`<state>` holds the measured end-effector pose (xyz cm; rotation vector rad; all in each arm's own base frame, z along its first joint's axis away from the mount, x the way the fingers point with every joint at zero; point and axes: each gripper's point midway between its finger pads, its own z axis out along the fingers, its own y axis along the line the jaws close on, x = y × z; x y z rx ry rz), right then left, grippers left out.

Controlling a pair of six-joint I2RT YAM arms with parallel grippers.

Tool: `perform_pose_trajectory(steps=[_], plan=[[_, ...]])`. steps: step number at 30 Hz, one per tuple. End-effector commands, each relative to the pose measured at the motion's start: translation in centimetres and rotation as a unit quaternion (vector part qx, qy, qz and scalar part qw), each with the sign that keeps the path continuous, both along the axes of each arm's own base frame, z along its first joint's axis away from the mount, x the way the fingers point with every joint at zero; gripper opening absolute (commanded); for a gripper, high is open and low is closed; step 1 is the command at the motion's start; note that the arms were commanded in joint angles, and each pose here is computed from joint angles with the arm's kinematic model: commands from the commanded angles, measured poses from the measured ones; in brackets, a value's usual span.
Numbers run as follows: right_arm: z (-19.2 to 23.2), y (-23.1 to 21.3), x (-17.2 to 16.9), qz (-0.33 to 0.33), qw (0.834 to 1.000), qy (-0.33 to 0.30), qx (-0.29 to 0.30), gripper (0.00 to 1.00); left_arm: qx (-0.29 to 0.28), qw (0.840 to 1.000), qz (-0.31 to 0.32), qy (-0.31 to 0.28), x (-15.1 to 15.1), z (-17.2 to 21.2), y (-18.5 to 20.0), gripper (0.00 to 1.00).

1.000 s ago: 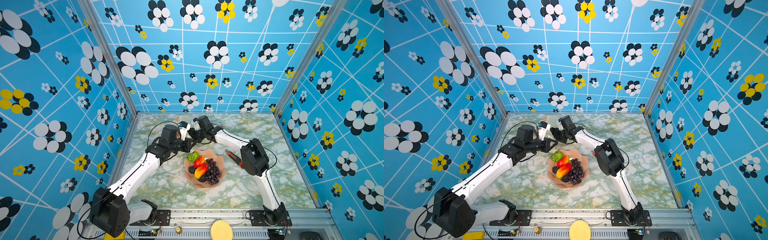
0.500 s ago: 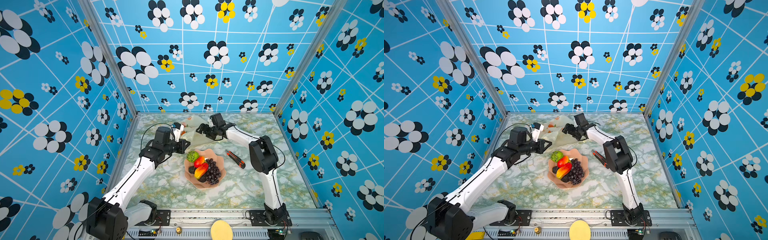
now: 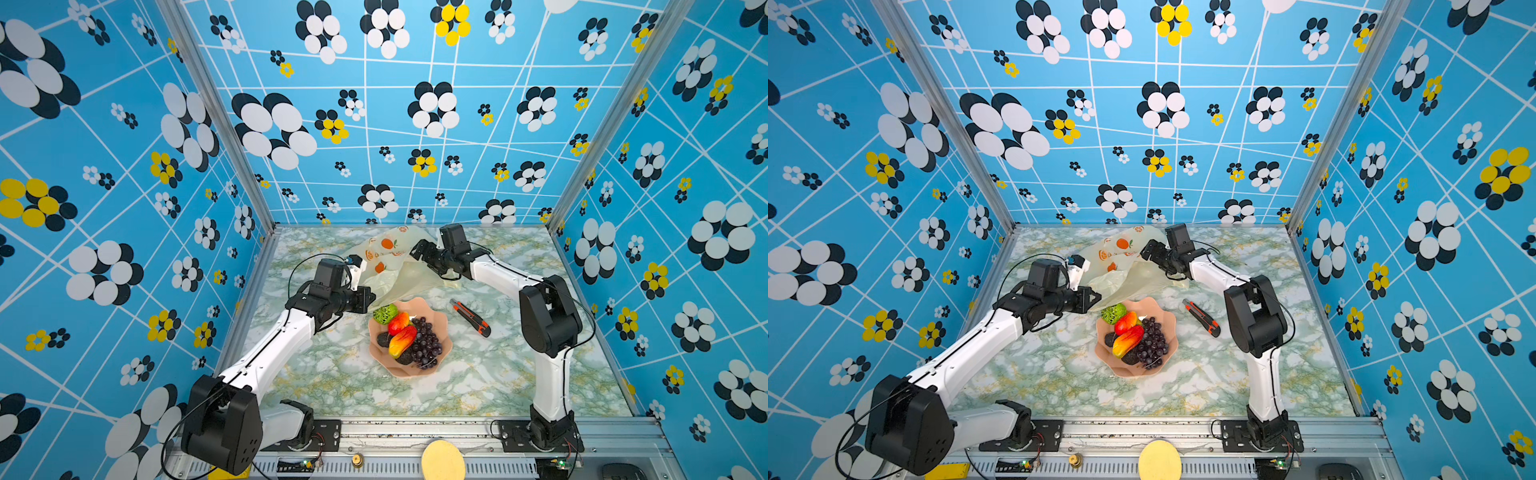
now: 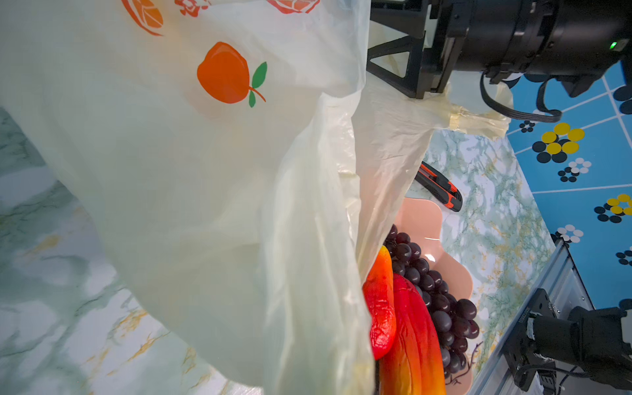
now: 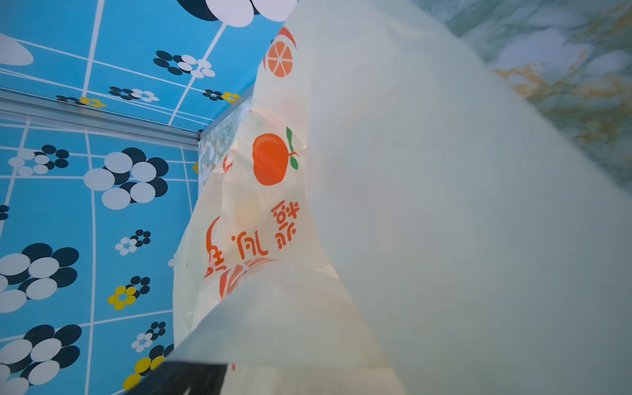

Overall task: Place the fruits into the plastic bag
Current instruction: 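Open the right gripper inside the bag to drop the yellow fruit, then withdraw the right gripper from the bag and move it over the bowl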

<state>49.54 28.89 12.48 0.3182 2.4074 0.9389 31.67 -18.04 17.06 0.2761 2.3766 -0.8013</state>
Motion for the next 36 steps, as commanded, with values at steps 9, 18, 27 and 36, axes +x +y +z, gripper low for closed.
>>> perform_pose_trajectory(steps=[9,18,27,36], plan=[[3.8,2.7,-1.8,0.069,0.993,-0.01,0.093,0.95,-0.004,0.999,0.042,-0.014,2.0,0.9,0.4,0.0],[7.0,3.2,-3.7,0.113,0.986,-0.039,0.117,0.98,-0.033,0.999,0.032,-0.01,2.2,1.1,-1.0,0.0],[11.2,2.6,-5.9,0.149,0.977,-0.102,0.113,0.99,-0.034,0.999,0.03,-0.009,2.2,1.0,-1.5,0.0],[14.1,-1.2,-9.7,0.178,0.96,-0.209,-0.057,0.99,-0.035,0.999,0.029,-0.011,2.2,1.4,-1.7,0.0]])
